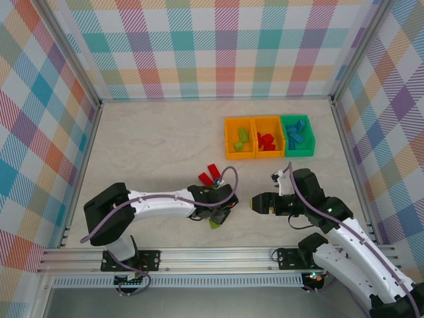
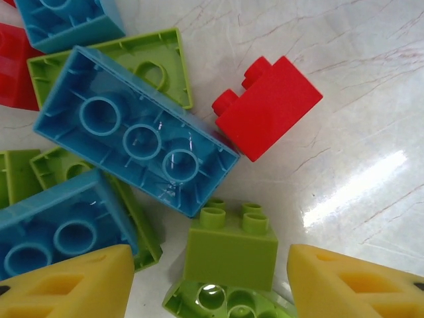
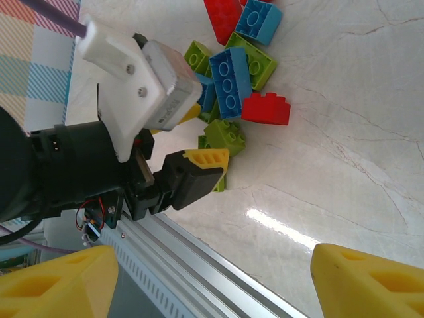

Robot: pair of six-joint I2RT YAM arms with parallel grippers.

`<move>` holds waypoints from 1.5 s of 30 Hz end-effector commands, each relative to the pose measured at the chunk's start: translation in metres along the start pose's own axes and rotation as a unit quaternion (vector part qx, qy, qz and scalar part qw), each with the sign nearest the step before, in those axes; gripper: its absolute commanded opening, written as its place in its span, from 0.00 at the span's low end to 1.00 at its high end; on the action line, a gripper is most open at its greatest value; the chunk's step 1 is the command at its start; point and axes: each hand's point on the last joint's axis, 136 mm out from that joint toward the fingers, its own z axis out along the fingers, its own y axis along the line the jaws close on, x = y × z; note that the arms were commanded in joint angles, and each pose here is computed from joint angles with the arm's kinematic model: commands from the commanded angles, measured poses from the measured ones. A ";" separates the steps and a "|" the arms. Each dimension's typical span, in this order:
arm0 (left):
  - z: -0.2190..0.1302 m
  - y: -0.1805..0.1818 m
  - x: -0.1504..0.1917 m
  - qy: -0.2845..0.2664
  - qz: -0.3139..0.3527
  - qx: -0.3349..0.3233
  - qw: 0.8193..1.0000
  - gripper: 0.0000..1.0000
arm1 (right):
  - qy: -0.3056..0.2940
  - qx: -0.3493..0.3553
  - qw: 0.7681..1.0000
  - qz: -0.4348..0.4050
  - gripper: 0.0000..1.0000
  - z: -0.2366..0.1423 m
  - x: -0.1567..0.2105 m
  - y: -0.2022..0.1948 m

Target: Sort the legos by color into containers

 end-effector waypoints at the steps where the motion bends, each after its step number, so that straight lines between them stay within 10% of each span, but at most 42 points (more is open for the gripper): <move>1: 0.003 -0.009 -0.003 0.000 0.014 0.007 1.000 0.59 | 0.005 0.000 1.000 0.006 0.77 0.003 0.002 -0.001; 19: -0.003 -0.018 -0.016 -0.030 0.010 0.035 0.999 0.22 | 0.006 0.001 1.000 0.005 0.78 -0.001 0.004 0.000; 29: -0.063 0.013 -0.133 -0.176 -0.030 0.023 0.984 0.20 | -0.124 -0.011 0.992 -0.026 0.80 -0.024 -0.038 0.016; 39: 0.008 0.097 -0.271 -0.212 -0.102 -0.054 0.970 0.19 | -0.130 -0.013 0.991 -0.015 0.81 -0.025 -0.040 0.016; 45: 0.022 0.122 -0.315 -0.210 -0.112 -0.056 0.970 0.40 | -0.119 -0.008 0.993 -0.007 0.81 -0.028 -0.031 0.013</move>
